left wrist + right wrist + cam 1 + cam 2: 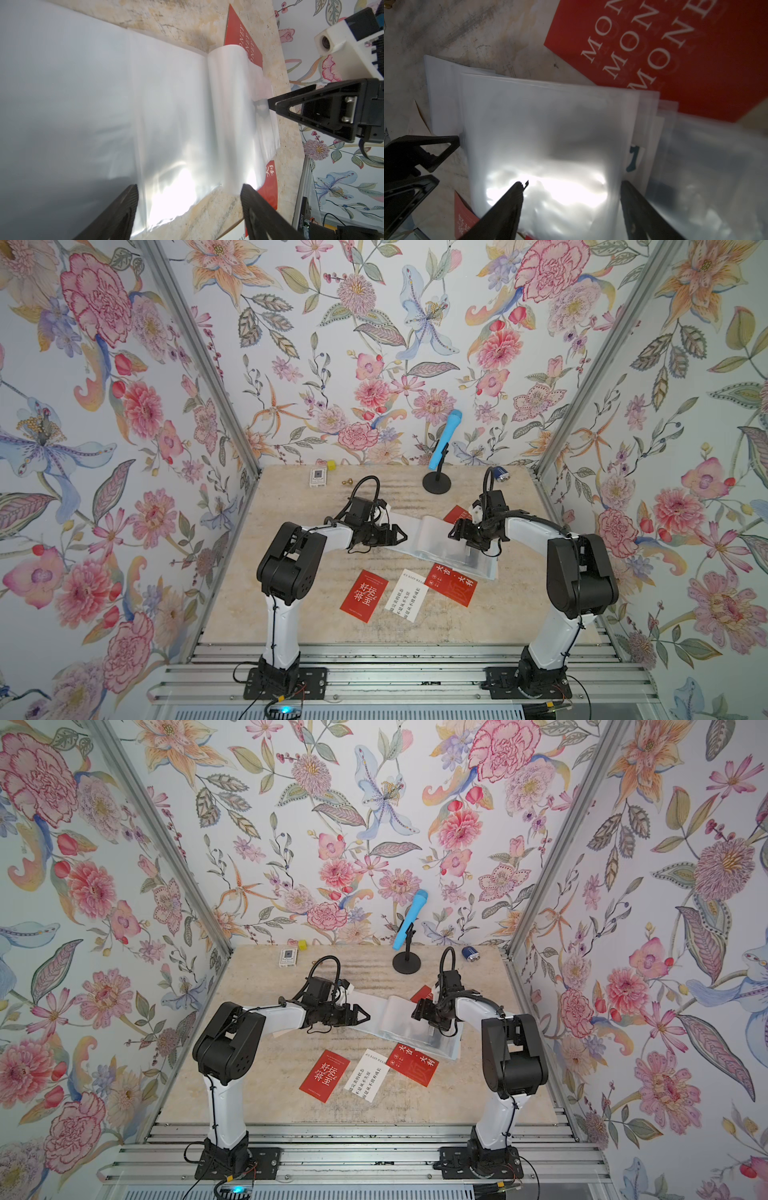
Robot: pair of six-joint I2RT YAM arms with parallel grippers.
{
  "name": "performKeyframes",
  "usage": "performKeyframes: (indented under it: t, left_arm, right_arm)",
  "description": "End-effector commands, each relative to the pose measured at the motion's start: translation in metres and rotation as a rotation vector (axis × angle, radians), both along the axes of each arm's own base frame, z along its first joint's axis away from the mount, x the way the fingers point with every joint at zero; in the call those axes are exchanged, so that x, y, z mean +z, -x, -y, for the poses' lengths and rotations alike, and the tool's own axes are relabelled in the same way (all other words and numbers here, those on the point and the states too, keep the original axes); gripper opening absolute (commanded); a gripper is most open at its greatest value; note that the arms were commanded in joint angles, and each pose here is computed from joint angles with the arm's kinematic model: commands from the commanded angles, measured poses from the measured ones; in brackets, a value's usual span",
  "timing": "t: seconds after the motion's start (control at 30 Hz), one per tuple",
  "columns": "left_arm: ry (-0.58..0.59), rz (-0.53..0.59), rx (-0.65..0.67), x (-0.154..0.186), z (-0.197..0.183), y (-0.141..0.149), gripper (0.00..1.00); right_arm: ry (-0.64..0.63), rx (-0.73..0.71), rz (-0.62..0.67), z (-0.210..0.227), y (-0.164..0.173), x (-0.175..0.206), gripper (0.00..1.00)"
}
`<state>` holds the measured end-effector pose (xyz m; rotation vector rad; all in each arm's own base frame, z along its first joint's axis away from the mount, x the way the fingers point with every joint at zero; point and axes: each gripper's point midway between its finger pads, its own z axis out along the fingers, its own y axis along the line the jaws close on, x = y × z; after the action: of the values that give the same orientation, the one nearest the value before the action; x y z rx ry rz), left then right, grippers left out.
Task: Place the photos into the photo albums
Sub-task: Turn the page of the photo album at the center of the board.
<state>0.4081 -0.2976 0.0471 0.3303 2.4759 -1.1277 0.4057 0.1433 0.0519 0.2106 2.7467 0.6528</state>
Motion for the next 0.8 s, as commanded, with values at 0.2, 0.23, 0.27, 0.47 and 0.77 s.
performKeyframes:
  t: [0.2, 0.23, 0.27, 0.47, 0.77]
  left_arm:
    - [-0.029, -0.043, 0.029, -0.016, -0.013, 0.011, 0.81]
    - [-0.027, -0.039, 0.030, -0.013, -0.013, 0.010, 0.81]
    - [-0.023, -0.034, 0.031, -0.010, -0.013, 0.010, 0.81]
    - [-0.011, 0.013, 0.042, 0.018, -0.015, 0.007, 0.81]
    - [-0.027, 0.146, 0.175, 0.083, -0.058, -0.005, 0.81]
  right_arm:
    - [-0.036, 0.076, -0.065, -0.054, -0.009, -0.017, 0.76]
    - [-0.035, 0.084, -0.068, -0.058, -0.010, -0.018, 0.76]
    - [-0.036, 0.095, -0.071, -0.064, -0.010, -0.020, 0.76]
    - [-0.079, 0.142, -0.069, -0.097, -0.017, -0.018, 0.76]
    - [-0.177, 0.241, -0.028, -0.167, -0.029, 0.006, 0.76]
